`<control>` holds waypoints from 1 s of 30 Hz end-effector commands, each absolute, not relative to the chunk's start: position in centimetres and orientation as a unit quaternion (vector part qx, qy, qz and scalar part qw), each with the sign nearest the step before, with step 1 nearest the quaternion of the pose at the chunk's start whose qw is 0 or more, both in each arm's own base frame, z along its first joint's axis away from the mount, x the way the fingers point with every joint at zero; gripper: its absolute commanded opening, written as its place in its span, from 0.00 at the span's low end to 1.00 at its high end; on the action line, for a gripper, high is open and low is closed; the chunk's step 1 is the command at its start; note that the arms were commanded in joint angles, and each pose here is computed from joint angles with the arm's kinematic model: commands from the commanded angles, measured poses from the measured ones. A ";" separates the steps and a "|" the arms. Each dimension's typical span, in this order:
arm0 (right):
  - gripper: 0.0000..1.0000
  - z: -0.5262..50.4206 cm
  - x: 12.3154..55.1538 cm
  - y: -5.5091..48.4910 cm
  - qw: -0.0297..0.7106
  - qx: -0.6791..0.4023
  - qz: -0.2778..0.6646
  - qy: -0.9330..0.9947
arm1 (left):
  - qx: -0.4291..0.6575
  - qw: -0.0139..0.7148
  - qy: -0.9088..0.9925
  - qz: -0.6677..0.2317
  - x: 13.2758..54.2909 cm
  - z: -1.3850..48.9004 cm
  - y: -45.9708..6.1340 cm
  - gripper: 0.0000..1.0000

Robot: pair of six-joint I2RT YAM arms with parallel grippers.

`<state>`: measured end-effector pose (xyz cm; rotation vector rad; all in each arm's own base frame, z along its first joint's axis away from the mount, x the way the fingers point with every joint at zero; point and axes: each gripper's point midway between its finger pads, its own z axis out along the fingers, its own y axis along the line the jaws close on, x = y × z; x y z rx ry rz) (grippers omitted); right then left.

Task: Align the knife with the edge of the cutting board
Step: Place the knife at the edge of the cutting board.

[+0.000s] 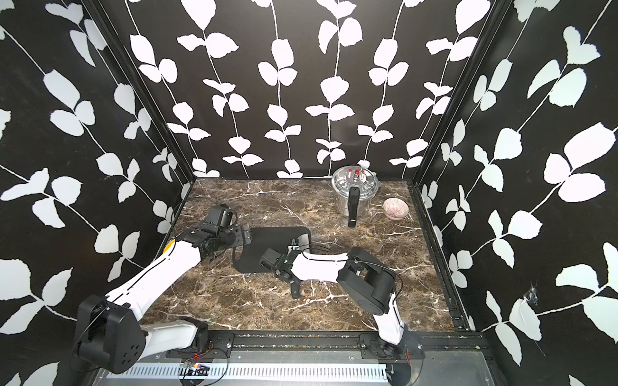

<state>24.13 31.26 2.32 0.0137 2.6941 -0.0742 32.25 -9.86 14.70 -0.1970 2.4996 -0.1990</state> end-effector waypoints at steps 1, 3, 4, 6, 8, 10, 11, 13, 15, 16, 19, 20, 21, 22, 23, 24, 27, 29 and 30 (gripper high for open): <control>0.07 1.9 24.7 31.2 0.224 0.006 -0.035 0.974 | -0.075 0.313 0.944 -0.072 32.5 15.5 -9.7 0.99; 0.07 1.9 24.7 31.2 0.223 0.004 -0.034 0.974 | -0.075 0.314 0.944 -0.072 32.5 15.5 -9.7 0.98; 0.07 1.8 24.7 31.1 0.222 0.004 -0.036 0.974 | -0.077 0.313 0.944 -0.071 32.5 15.5 -9.6 0.98; 0.07 2.7 25.1 32.0 0.230 0.008 -0.024 0.973 | -0.076 0.313 0.944 -0.071 32.5 15.5 -9.6 0.98; 0.07 2.6 25.1 31.8 0.229 0.013 -0.027 0.973 | -0.077 0.313 0.944 -0.071 32.4 15.5 -9.5 0.98; 0.07 2.5 25.1 31.6 0.228 0.016 -0.029 0.973 | -0.077 0.313 0.944 -0.071 32.4 15.5 -9.5 0.98; 0.07 2.5 25.1 31.6 0.228 0.017 -0.029 0.973 | -0.076 0.313 0.944 -0.071 32.4 15.4 -9.5 0.98; 0.07 2.5 25.1 31.5 0.227 0.019 -0.031 0.973 | -0.077 0.313 0.944 -0.070 32.4 15.4 -9.5 0.98; 0.07 2.6 25.0 31.2 0.228 0.023 -0.034 0.973 | -0.076 0.312 0.944 -0.071 32.3 15.4 -9.5 0.98; 0.07 2.6 25.0 31.1 0.229 0.025 -0.035 0.972 | -0.076 0.312 0.944 -0.071 32.3 15.4 -9.5 0.99; 0.07 3.1 25.1 31.2 0.233 0.027 -0.027 0.972 | -0.076 0.312 0.944 -0.071 32.3 15.3 -9.5 0.99; 0.07 3.2 25.1 31.3 0.234 0.026 -0.025 0.971 | -0.077 0.311 0.945 -0.071 32.3 15.3 -9.5 0.99; 0.07 3.2 25.1 31.3 0.234 0.026 -0.024 0.972 | -0.077 0.310 0.945 -0.071 32.3 15.2 -9.5 0.98; 0.07 3.1 25.1 31.3 0.233 0.025 -0.023 0.972 | -0.077 0.310 0.945 -0.072 32.3 15.2 -9.5 0.98; 0.07 3.0 25.1 31.3 0.232 0.022 -0.025 0.972 | -0.078 0.310 0.945 -0.072 32.3 15.2 -9.6 0.98; 0.07 3.1 25.0 31.4 0.232 0.018 -0.025 0.972 | -0.078 0.310 0.945 -0.072 32.3 15.2 -9.6 0.98; 0.07 3.0 25.0 30.9 0.233 0.015 -0.029 0.972 | -0.078 0.310 0.945 -0.073 32.2 15.3 -9.6 0.98; 0.07 2.7 24.9 30.5 0.231 0.013 -0.033 0.972 | -0.079 0.310 0.945 -0.072 32.2 15.2 -9.5 0.98; 0.07 2.7 24.9 30.4 0.230 0.012 -0.034 0.972 | -0.078 0.310 0.945 -0.073 32.2 15.2 -9.6 0.98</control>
